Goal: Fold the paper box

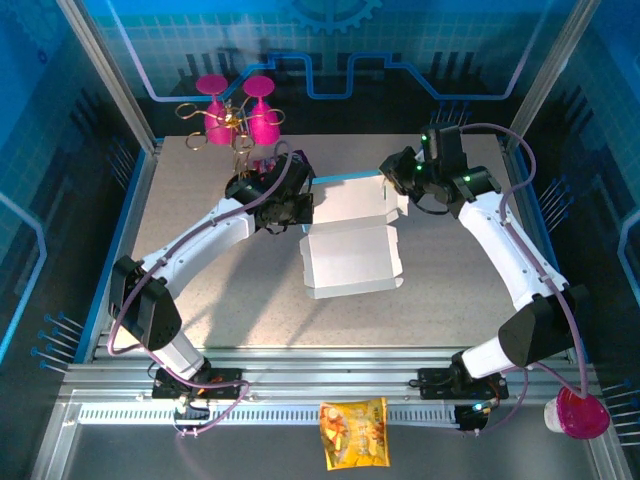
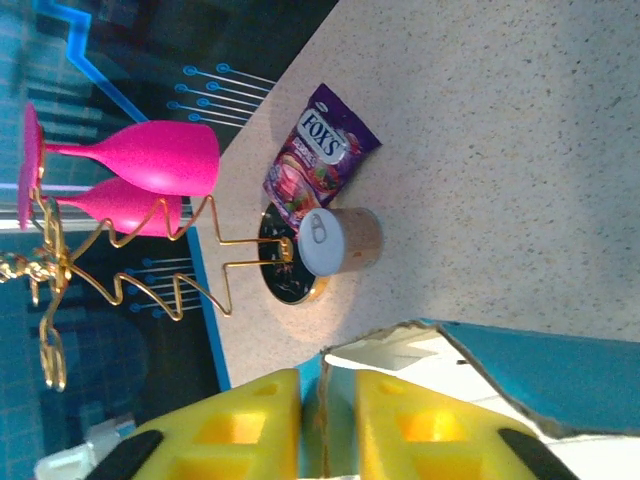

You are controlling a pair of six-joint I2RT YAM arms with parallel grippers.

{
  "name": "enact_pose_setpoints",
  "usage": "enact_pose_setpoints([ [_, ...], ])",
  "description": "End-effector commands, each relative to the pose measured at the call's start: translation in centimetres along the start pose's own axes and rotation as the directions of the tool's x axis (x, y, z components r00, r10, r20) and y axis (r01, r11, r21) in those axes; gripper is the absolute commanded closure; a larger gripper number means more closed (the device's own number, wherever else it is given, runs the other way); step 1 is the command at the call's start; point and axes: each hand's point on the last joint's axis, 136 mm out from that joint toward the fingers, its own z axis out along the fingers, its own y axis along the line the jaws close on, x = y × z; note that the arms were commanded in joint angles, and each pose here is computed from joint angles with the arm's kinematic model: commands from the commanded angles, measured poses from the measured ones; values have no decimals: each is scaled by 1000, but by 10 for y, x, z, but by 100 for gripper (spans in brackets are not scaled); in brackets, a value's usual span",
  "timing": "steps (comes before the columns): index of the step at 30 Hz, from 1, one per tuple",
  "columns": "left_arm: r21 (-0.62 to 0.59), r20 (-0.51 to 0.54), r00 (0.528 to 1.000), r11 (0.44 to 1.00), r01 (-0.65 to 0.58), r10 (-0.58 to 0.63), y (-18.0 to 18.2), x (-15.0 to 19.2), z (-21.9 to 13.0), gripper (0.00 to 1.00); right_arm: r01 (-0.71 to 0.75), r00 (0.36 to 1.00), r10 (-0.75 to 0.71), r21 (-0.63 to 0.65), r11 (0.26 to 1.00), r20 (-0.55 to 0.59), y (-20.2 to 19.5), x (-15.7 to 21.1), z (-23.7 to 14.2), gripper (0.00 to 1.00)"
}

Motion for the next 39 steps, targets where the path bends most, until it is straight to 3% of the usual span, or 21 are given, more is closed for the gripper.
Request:
enact_pose_setpoints([
  [1,36,6,1000,999,-8,8,-8,-7,-7,100,-27,1000,27,-49,998,-5,16,1,-1,83],
  [3,37,8,1000,999,-9,9,-8,-8,-8,100,-48,999,48,-66,997,1,19,1,-2,86],
  [6,34,6,1000,999,-10,10,-8,-8,-8,100,-83,996,84,-90,992,9,23,-1,-6,100],
  [8,32,6,1000,999,-12,12,-8,-9,-10,100,-97,995,100,-98,990,17,25,-3,-9,100],
  [9,31,8,1000,999,-10,10,-7,-10,-10,100,-97,995,100,-103,990,21,26,-3,-11,98],
  [12,29,1,1000,1000,2,-2,-6,-12,-13,100,-73,995,79,-97,993,61,24,-9,-23,64],
  [14,28,-1,1000,1000,11,-11,-4,-14,-16,100,-37,993,47,-92,995,110,19,-13,-37,55],
  [18,16,-25,999,1000,23,-23,2,-16,-20,100,47,983,-37,-52,998,179,-9,-11,-61,57],
  [25,16,-69,997,999,46,-45,5,-17,-25,100,100,990,-103,37,994,94,-70,33,-43,61],
  [32,26,-97,995,999,40,-38,2,-17,-29,100,192,979,-196,60,979,56,-70,33,-16,53],
  [39,36,-105,994,998,47,-43,1,-15,-29,100,218,975,-220,53,975,42,-61,28,4,54],
])
